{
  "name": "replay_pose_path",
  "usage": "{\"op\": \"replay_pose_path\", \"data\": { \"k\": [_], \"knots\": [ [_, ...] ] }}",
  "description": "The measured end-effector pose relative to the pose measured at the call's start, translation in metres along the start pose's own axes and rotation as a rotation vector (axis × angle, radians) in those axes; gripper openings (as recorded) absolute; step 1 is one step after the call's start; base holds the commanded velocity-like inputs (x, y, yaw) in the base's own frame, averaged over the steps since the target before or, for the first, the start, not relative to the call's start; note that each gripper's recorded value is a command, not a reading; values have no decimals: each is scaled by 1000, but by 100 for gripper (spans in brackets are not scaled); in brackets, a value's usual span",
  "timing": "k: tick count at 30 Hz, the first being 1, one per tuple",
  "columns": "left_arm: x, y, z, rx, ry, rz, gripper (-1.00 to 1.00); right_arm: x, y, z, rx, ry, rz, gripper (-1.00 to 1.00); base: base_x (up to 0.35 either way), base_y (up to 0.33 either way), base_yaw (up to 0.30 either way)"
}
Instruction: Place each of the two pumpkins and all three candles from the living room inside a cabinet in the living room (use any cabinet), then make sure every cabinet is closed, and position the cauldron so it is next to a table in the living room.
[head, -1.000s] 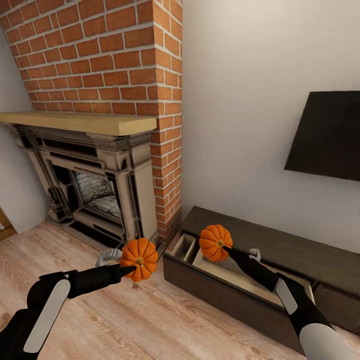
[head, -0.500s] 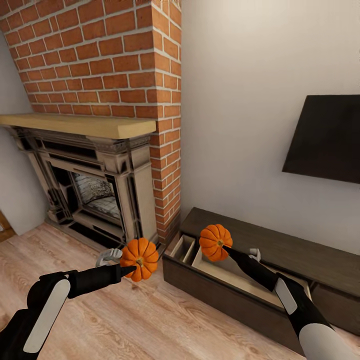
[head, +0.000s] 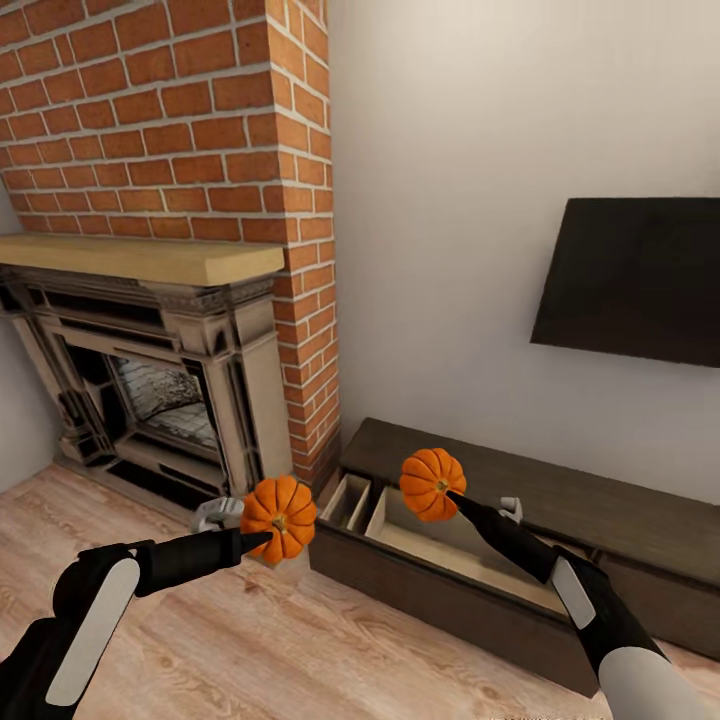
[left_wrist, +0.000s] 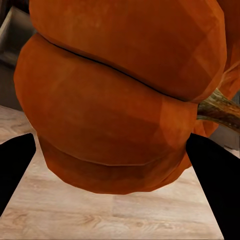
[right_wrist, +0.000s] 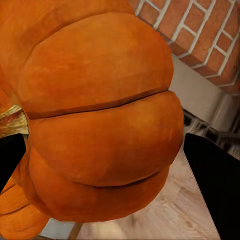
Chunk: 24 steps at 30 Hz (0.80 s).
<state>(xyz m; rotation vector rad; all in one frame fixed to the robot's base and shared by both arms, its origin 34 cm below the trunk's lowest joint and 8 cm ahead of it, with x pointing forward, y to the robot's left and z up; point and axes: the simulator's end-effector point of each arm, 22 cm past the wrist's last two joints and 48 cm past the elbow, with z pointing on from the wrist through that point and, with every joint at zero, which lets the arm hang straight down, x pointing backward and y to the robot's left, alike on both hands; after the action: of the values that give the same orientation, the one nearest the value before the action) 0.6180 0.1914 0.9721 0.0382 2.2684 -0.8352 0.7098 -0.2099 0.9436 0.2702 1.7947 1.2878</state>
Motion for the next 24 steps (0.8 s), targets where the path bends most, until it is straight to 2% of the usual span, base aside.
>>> {"op": "replay_pose_path", "data": {
  "k": [16, 24],
  "knots": [
    [-5, -4, -6, 2, -15, 13, -100, -5, 8, -1, -9, -7, -13, -100, 2, 0, -224],
    [-8, -6, -8, 1, -21, 19, -100, -8, 13, -2, -14, -12, -19, -100, 168, -124, -167]
  ]
}}
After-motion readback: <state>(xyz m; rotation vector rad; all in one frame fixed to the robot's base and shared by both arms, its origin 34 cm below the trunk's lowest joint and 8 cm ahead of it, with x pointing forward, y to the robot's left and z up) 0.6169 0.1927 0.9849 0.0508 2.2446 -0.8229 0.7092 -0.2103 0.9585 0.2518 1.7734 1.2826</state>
